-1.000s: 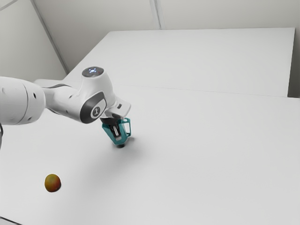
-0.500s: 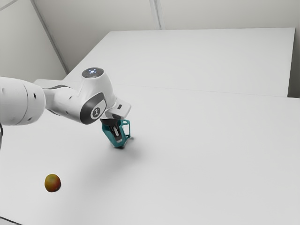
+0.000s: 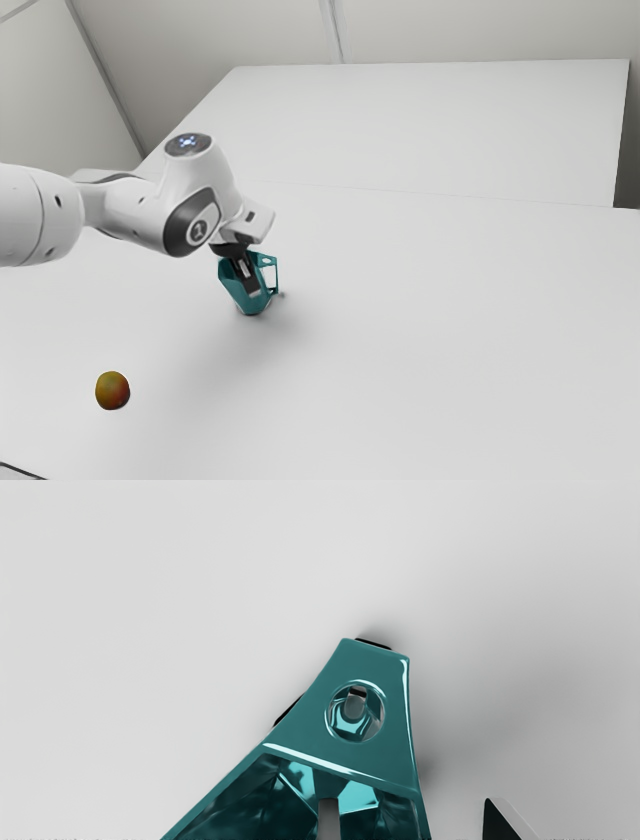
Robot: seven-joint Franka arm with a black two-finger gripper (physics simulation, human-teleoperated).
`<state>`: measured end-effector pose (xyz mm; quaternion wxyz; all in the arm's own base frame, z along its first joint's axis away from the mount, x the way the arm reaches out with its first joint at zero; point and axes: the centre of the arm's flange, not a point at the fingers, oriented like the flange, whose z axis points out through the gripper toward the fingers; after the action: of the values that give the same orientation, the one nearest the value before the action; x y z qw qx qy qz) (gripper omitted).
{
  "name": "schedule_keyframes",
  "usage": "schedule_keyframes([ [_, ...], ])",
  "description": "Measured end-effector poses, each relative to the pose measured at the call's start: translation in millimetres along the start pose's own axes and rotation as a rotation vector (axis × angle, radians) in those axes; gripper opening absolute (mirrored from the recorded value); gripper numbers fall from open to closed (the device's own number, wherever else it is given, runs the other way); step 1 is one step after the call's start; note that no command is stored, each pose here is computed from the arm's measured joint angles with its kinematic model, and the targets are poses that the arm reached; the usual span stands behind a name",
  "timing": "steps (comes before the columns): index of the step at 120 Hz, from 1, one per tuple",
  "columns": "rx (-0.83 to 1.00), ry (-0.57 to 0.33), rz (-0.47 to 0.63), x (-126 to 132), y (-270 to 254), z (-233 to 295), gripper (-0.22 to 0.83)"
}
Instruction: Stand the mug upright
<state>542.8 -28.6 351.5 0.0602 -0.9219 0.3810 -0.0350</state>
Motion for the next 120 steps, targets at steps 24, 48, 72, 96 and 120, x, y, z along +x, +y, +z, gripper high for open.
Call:
schedule_keyframes([
  [24, 0.014, 0.040, -0.009, -2, -3, -25, 0.28],
  [48, 0.038, 0.092, -0.018, 1, -10, -63, 0.32],
  [72, 0.082, 0.154, -0.065, 25, -43, -143, 0.49],
  [96, 0.017, 0.109, -0.216, 51, -89, -194, 0.57],
  [120, -0.093, 0.023, -0.365, 51, -137, -188, 0.60],
])
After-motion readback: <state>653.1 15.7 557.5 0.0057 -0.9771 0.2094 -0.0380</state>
